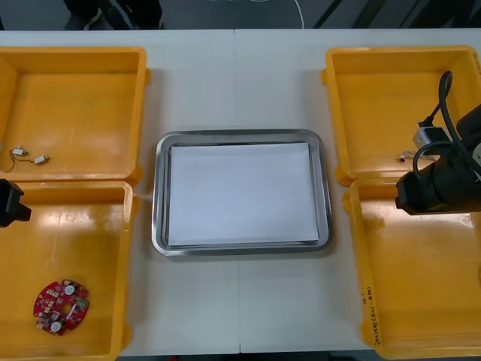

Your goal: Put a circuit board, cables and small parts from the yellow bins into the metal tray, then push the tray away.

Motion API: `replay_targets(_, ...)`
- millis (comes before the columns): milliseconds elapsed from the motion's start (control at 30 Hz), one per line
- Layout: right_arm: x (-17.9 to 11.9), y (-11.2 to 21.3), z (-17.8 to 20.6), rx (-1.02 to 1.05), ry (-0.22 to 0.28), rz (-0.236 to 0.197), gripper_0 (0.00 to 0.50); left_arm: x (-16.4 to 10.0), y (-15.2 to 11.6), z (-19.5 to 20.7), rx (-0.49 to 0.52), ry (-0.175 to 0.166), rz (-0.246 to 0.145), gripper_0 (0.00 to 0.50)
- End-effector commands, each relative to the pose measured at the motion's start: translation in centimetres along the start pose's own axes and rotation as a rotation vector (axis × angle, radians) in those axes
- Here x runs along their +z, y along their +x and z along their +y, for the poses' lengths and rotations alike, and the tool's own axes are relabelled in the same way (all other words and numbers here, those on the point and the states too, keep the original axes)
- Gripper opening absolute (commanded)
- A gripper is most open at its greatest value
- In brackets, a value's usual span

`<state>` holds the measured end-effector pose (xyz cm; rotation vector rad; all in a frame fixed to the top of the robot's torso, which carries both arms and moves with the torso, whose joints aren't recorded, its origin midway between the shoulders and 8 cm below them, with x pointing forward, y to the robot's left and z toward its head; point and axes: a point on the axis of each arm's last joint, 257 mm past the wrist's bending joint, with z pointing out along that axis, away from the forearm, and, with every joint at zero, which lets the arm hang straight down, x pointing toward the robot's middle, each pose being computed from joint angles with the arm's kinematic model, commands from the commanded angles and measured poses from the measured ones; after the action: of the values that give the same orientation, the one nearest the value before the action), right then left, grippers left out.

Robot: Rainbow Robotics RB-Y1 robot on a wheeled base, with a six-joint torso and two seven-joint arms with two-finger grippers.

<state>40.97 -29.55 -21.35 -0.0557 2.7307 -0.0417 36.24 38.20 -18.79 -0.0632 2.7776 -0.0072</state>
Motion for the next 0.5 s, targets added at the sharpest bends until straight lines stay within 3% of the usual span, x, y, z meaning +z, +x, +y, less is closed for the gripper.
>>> replay_targets(33, -0.40, -0.39, -0.74, -0.007, 0.006, -0.020, 0.500, -1.01, 0.19, 2.25, 0.080, -0.054, -0.001, 0.500)
replay_targets(500, -0.40, -0.39, -0.74, -0.007, 0.006, -0.020, 0.500, -1.01, 0.19, 2.25, 0.080, -0.054, -0.001, 0.500)
